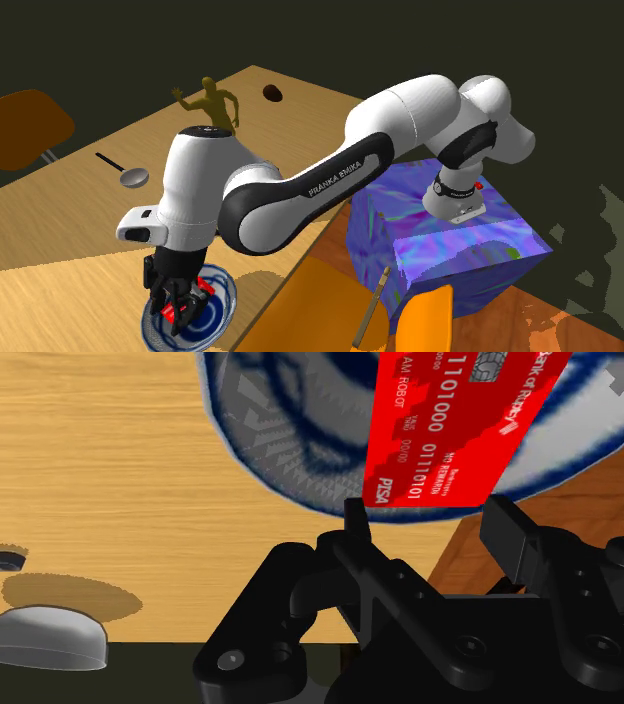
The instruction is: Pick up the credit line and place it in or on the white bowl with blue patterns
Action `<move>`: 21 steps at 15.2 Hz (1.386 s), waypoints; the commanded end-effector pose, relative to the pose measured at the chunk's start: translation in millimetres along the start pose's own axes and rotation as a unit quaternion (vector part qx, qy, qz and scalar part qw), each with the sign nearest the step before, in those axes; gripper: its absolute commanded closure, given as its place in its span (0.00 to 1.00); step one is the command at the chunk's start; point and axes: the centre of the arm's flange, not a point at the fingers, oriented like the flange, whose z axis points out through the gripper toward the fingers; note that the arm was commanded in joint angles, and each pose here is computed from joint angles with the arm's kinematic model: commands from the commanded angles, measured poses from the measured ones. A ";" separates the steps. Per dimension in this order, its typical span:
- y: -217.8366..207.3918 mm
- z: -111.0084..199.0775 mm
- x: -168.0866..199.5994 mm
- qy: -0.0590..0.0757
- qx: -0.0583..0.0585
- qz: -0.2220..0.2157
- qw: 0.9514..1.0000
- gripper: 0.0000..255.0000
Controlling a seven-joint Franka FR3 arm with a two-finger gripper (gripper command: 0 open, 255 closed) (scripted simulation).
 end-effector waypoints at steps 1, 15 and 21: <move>0.2 8.9 -6.2 0.000 0.000 0.000 1.000 1.00; 0.1 18.8 -12.7 0.000 0.000 0.000 1.000 0.00; 0.1 -31.2 -12.7 0.000 0.000 0.000 1.000 0.00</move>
